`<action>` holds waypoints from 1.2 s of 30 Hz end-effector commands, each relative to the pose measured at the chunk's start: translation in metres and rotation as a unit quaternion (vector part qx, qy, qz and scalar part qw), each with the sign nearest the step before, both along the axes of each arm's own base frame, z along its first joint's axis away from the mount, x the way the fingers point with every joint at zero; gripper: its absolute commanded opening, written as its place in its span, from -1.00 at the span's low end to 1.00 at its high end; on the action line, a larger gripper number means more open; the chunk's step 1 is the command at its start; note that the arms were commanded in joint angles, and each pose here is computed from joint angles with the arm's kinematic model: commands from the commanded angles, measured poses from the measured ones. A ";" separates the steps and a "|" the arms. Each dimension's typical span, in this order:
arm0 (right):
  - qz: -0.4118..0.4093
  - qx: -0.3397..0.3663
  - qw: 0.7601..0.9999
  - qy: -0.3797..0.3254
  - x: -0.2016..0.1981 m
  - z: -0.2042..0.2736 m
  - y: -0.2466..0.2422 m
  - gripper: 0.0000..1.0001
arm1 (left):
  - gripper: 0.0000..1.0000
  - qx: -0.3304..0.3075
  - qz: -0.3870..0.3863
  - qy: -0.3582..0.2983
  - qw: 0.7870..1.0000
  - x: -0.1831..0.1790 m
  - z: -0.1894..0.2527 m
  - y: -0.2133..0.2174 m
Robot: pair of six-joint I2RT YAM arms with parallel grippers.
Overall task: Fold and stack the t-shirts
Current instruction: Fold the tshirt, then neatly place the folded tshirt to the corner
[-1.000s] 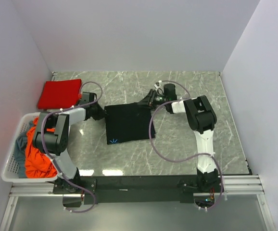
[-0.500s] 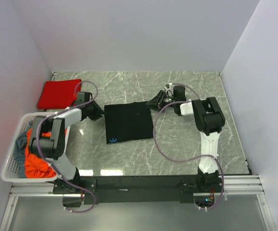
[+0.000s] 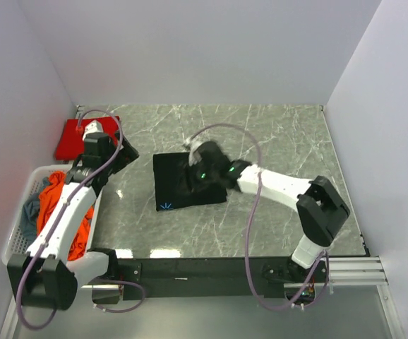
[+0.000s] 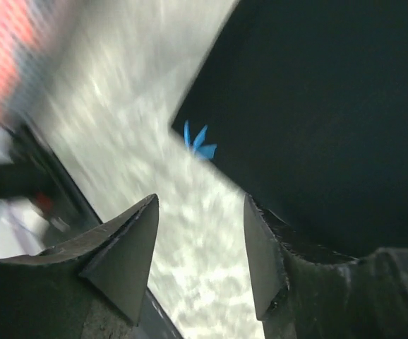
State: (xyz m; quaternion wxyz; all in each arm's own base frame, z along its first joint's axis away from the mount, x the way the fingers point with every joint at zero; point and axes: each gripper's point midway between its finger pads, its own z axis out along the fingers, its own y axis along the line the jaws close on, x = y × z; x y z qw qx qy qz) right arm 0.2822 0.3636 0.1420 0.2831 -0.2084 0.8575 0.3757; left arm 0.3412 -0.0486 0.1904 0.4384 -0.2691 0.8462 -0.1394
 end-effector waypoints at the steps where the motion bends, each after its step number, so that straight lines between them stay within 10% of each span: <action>1: 0.001 -0.150 0.987 -0.063 -0.021 -0.026 -0.013 0.18 | 0.99 0.064 0.016 0.041 0.997 -0.032 -0.018 0.024; 13: 0.094 -0.225 0.957 -0.155 -0.067 -0.043 0.087 0.16 | 0.99 0.058 0.004 0.061 0.996 -0.042 -0.046 0.022; 30: 0.089 -0.334 0.918 -0.197 -0.052 -0.113 0.106 0.04 | 0.99 0.041 0.011 0.104 0.994 -0.039 -0.068 0.029; 36: 0.069 -0.370 0.906 -0.193 -0.049 -0.136 0.089 -0.32 | 0.99 0.027 -0.007 0.116 0.993 -0.038 -0.076 0.021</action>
